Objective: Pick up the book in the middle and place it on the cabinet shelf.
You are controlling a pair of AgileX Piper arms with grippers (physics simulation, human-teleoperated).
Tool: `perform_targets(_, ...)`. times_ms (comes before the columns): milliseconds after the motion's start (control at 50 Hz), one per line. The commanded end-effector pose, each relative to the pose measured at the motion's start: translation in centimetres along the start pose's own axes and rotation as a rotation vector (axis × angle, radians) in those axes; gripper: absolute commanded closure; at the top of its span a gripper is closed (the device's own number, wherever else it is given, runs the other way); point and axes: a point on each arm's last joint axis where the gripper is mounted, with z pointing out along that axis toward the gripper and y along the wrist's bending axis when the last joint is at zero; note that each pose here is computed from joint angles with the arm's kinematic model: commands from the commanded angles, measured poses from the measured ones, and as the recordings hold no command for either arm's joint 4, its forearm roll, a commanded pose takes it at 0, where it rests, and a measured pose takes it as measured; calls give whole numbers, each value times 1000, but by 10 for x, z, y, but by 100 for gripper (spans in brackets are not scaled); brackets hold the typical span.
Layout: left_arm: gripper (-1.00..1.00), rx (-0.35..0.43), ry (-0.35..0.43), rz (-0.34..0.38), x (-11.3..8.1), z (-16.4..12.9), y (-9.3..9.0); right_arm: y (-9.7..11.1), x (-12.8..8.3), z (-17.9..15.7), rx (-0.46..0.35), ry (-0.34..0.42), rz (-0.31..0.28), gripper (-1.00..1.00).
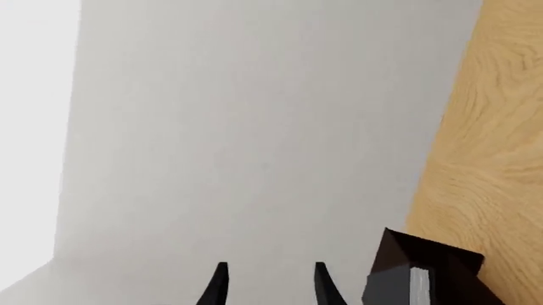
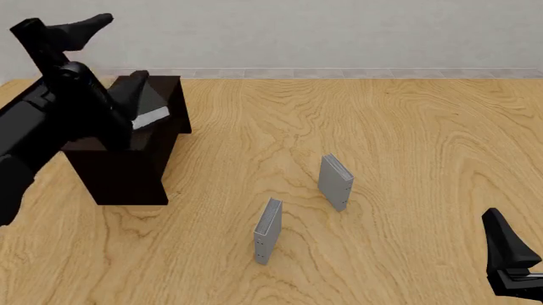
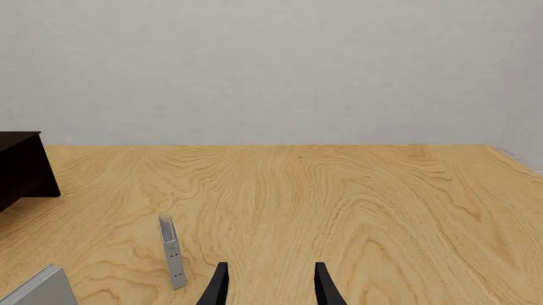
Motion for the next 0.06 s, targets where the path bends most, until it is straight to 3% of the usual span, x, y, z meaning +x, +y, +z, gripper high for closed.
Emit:
perform_targets(20, -100, -33, -26, -167, -8, -10, 25, 0, 0, 0, 0, 0, 0, -100)
perform_targets(60, -100, -55, -33, -228, -10, -13, 36, 0, 0, 0, 0, 0, 0, -100)
